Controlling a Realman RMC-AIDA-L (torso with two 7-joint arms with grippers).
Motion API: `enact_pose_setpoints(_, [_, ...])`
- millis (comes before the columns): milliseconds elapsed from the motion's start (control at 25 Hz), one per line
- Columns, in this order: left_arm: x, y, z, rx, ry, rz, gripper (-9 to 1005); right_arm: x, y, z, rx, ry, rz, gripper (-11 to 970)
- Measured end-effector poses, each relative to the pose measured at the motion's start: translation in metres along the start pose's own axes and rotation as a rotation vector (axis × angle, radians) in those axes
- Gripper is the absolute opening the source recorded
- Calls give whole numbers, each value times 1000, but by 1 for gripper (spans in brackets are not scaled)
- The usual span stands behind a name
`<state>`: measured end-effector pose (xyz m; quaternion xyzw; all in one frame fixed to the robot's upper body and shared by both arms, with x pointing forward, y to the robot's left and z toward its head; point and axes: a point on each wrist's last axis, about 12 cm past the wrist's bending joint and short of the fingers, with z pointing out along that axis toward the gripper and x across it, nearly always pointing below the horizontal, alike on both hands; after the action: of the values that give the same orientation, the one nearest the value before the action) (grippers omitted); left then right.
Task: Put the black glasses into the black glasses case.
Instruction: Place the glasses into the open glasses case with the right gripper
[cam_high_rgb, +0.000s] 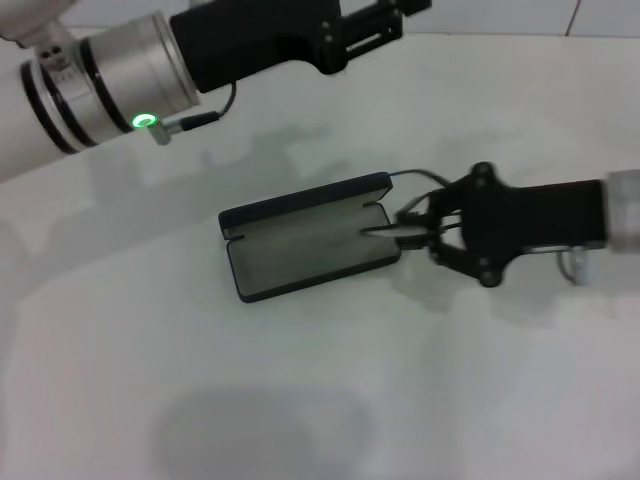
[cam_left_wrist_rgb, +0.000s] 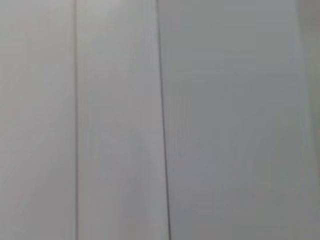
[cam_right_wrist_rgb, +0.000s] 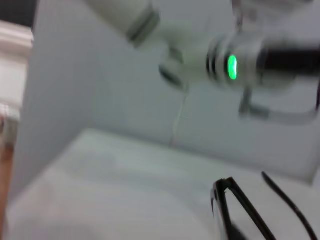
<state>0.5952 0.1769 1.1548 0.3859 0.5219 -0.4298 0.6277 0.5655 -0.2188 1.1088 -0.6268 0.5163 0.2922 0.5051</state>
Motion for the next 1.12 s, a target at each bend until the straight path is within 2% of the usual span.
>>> enact_pose_setpoints(200, [1,1,-5,-26,-9,-3,571,-2,-10,37,8,160,-60,122])
enact_pose_setpoints(480, [0,2,-4,-27,-9,1,571,-14,-7,66,-11,241,-133,125])
enact_pose_setpoints(680, [-1,3,-3,-26,-9,5,570,-13,0,89,-6,322,-196,127])
enact_pose_setpoints(880, [-1,4,-1,-28,-2,9,570,-12,6,102,38,370,-241,130])
enact_pose_setpoints(1120, [-2,5,1,-23,-1,10,570,-16,7,104,51,359,-249,132])
